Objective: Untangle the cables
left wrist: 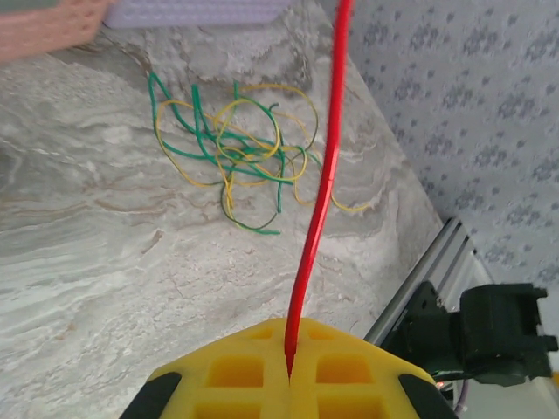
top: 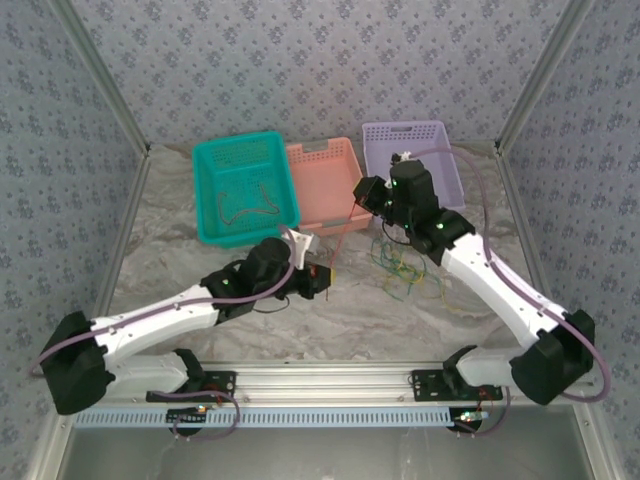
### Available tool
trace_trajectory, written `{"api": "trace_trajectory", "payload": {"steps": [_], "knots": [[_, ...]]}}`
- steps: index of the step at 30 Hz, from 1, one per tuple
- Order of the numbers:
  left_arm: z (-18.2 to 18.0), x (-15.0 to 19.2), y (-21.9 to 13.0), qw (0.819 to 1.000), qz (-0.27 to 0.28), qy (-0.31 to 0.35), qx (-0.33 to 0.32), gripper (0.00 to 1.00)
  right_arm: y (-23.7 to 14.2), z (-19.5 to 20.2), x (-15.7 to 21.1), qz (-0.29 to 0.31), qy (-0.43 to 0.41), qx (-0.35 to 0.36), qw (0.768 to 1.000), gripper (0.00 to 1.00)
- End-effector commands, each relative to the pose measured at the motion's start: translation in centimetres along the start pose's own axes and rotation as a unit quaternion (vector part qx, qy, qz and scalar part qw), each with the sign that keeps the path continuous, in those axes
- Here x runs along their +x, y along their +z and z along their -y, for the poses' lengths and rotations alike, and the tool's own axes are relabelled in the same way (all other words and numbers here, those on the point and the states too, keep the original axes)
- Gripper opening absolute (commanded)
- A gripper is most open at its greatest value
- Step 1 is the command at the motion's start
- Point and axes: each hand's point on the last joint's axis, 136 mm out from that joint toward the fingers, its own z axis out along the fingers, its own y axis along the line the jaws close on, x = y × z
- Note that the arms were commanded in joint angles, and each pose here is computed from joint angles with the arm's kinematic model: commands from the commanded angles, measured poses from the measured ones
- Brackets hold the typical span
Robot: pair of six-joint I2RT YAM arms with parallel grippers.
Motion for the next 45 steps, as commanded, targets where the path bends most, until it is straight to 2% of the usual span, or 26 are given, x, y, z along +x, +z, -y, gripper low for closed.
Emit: {"api": "trace_trajectory", "payload": {"steps": [1, 7, 9, 11, 14, 16, 19, 22, 27, 30, 34, 35, 40, 42, 45], "knots": [[0.1, 3.4, 1.3, 0.998, -0.060, 0.030, -0.006, 0.00, -0.5, -1.8, -2.9, 0.010, -0.047, -0.020, 0.999, 0.00], [0.5, 1.4, 1.2, 0.999, -0.028, 0.012, -0.013, 0.00, 1.1, -1.9, -1.7, -0.060, -0.069, -0.003, 0.996, 0.01], [0.2, -0.2, 0.4, 1.000, -0.009, -0.025, -0.016, 0.00, 0.9, -1.9, -1.7, -0.069, -0.083, 0.006, 0.994, 0.31], [0.3, -2.0, -0.8, 0.998, 0.017, -0.059, -0.006, 0.00, 0.2, -2.2, -2.3, -0.064, -0.097, 0.012, 0.993, 0.52], [0.1, -4.9, -2.9, 0.992, 0.055, -0.110, -0.001, 0.00, -1.8, -2.4, -3.7, -0.038, -0.109, 0.029, 0.993, 0.68], [-0.5, -6.6, -4.3, 0.986, 0.080, -0.144, -0.003, 0.00, -3.6, -2.3, -4.6, -0.021, -0.108, 0.042, 0.993, 0.73], [-2.7, -8.7, -6.4, 0.972, 0.119, -0.203, -0.024, 0.00, -6.5, -1.9, -5.9, 0.009, -0.106, 0.058, 0.993, 0.77], [-6.0, -11.1, -9.3, 0.953, 0.168, -0.241, -0.072, 0.00, -9.0, -1.3, -5.8, 0.024, -0.122, 0.066, 0.990, 0.78], [-12.3, -16.1, -14.9, 0.905, 0.270, -0.305, -0.121, 0.00, -11.6, 0.0, -3.3, 0.030, -0.121, 0.053, 0.991, 0.79], [-16.0, -19.0, -16.9, 0.879, 0.311, -0.334, -0.137, 0.00, -12.5, 1.0, -1.4, 0.025, -0.112, 0.050, 0.992, 0.80], [-20.7, -21.2, -15.8, 0.874, 0.281, -0.350, -0.185, 0.00, -13.1, 2.3, 0.4, 0.019, -0.110, 0.056, 0.992, 0.80], [-21.9, -21.3, -15.2, 0.873, 0.270, -0.353, -0.200, 0.00, -12.7, 3.7, 1.4, 0.008, -0.109, 0.072, 0.991, 0.80], [-27.0, -20.2, -12.5, 0.869, 0.216, -0.366, -0.255, 0.01, -12.9, 6.5, 2.6, 0.007, -0.100, 0.112, 0.989, 0.80], [-27.6, -19.7, -11.8, 0.871, 0.198, -0.367, -0.261, 0.32, -12.9, 8.2, 3.0, 0.008, -0.096, 0.142, 0.985, 0.80], [-26.4, -19.5, -12.3, 0.875, 0.198, -0.353, -0.268, 0.61, -12.6, 11.6, 4.2, -0.004, -0.080, 0.193, 0.978, 0.80]]}}
